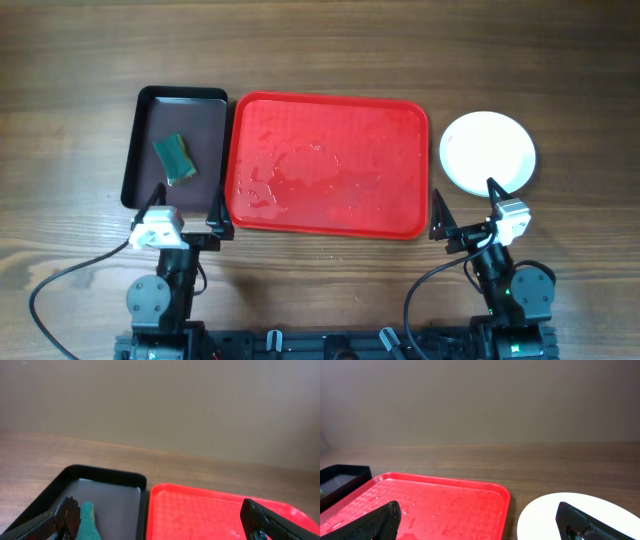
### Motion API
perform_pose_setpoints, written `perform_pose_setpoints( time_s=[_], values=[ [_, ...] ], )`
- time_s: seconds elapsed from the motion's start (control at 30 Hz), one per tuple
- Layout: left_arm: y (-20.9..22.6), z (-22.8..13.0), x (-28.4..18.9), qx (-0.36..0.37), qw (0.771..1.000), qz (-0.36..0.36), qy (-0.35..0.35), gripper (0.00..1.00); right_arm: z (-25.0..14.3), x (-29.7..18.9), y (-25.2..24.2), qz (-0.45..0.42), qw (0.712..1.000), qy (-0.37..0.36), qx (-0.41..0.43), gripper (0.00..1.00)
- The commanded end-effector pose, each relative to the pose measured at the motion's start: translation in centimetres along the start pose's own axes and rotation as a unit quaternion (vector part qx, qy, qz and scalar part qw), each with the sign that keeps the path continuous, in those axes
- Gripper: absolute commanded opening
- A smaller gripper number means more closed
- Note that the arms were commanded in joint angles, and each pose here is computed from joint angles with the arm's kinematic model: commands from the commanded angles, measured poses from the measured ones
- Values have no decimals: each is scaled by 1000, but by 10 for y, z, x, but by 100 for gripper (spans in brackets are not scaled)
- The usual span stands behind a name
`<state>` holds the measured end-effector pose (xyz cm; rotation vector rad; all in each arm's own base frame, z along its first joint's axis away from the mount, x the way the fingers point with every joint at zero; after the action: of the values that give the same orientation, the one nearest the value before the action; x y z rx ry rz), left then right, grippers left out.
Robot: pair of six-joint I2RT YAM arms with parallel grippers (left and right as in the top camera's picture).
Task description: Clean dirty plates on tray and stack at the side
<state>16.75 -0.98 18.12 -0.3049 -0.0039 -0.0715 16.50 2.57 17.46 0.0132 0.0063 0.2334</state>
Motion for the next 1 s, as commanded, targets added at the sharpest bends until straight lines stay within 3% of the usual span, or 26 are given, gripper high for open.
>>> perform_pose_setpoints(
  time_s=[0.0,0.97],
  values=[
    [2,-13,-1,13,1000,1,28,100,0,0,-1,-9,1000,-2,-6,100],
    [4,-18,-2,12,999,7,44,100,0,0,-1,-9,1000,-2,-5,100]
  ],
)
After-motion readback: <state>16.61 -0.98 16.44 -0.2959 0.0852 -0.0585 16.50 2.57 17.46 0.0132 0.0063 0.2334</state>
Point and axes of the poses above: each gripper's point midway between its finger pads, its own x axis out along the fingers, its own y axis along the line the jaws close on, z = x × y, the point moved 8 cm from there along -x, back along the fingers, and after that the axes turned 6 degrees about -x, right-handed, at the moved point
